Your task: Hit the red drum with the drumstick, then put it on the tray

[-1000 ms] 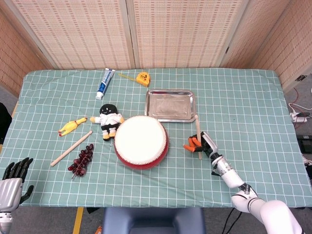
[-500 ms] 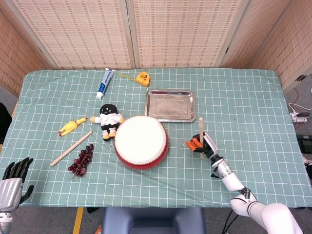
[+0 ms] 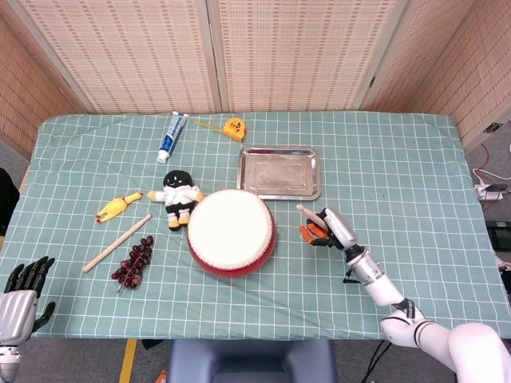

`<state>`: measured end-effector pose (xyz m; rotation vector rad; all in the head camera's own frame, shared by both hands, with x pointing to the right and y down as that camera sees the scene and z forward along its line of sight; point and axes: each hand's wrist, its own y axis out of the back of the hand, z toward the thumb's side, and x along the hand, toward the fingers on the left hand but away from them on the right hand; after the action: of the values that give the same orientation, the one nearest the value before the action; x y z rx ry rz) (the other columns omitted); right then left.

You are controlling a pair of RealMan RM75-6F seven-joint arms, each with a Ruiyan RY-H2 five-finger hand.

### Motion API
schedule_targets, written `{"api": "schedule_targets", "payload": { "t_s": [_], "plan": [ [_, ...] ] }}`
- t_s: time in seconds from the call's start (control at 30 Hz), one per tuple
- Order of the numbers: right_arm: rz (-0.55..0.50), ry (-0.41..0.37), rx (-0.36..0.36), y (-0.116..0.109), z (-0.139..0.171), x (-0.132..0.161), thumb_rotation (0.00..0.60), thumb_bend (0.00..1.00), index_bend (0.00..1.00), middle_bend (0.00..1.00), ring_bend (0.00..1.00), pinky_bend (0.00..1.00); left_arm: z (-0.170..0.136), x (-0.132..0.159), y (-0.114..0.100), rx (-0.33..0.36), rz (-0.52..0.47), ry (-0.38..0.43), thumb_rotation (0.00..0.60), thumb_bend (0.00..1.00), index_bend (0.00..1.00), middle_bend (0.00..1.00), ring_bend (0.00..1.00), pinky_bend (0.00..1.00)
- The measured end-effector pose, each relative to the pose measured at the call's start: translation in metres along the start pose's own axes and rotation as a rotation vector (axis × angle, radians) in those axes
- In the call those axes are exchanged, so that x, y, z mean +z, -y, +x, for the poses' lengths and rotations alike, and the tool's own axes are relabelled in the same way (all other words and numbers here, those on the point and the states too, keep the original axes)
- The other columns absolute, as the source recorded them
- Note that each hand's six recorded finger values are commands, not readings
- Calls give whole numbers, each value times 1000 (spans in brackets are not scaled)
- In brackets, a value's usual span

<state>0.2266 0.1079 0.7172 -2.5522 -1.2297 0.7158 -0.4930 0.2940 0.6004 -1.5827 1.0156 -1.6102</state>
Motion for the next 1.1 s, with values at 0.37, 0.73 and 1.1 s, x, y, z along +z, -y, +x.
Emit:
{"api": "schedule_targets", "payload": {
  "t_s": [0.37,0.73,1.1],
  "plan": [
    [825,-38,39,-11,-55,72,600,526,1000,1000,1000,1000,-1,0,-2,8,-5,7,600,311,80,51,82,20],
    [1349,-60,73,1,-93,115,600,527,1000,1000,1000,1000,0,-1,-1,12,-12,8,600,311,80,51,82,20],
    [1426,-56,129,16,-94,100,600,527,1000,1000,1000,1000,0,-1,1,6,-13,6,600,312,80,51,82,20]
  ]
}}
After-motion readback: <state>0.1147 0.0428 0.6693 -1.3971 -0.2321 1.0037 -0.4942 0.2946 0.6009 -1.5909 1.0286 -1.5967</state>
